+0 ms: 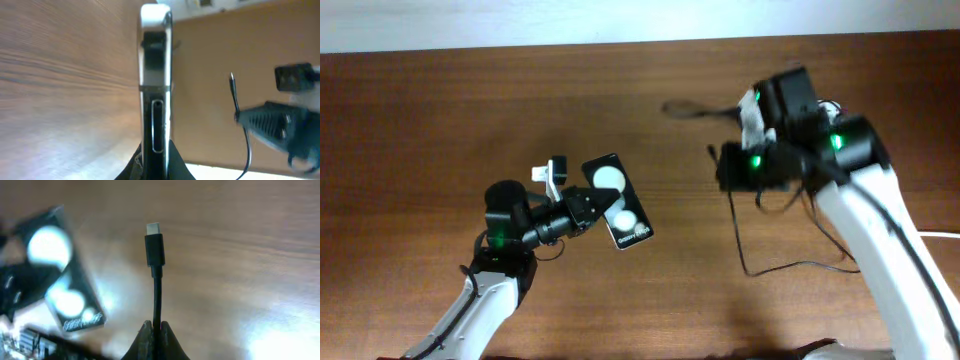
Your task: Plug charger to phone and switch on socket
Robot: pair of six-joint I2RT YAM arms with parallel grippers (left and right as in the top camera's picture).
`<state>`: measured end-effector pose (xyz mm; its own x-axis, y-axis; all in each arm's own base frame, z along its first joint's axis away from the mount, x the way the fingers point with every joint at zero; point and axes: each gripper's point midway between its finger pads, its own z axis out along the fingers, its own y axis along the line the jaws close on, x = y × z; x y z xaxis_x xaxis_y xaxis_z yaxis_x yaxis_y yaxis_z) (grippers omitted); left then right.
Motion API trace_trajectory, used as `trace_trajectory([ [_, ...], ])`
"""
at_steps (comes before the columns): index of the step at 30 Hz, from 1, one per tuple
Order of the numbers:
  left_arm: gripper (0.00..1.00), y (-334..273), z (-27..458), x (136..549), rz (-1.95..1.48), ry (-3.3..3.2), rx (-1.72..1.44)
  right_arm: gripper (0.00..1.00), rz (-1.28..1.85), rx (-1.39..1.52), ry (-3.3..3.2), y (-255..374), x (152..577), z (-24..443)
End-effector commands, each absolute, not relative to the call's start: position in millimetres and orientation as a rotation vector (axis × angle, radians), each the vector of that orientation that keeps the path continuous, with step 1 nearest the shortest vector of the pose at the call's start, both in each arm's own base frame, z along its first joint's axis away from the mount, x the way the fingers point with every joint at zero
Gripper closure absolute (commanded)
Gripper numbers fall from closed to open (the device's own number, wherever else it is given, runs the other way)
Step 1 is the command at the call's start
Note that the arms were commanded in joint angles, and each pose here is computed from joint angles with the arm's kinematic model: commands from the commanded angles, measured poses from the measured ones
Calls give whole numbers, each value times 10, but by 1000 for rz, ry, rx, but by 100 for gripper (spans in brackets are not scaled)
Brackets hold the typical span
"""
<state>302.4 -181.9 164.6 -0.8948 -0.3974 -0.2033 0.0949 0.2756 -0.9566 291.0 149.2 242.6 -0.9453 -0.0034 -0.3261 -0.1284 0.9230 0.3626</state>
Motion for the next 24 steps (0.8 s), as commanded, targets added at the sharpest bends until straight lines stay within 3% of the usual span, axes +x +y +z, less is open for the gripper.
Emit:
trace_trajectory([
  [1, 100, -1904, 1834, 2919, -1850, 2175, -198, 96, 614, -273, 2675, 1674, 2443, 2560],
  [4, 100, -1786, 1604, 3015, -1948, 2242, -304, 96, 614, -245, 2677, 1681, 2077, 2299],
  [12, 100, -1948, 1375, 3177, -2028, 2242, -201, 96, 711, -490, 2628, 2317, 1510, 1402],
  [24, 100, -1998, 1378, 3221, -1966, 2209, -141, 96, 645, -213, 2586, 2553, 1609, 1329],
])
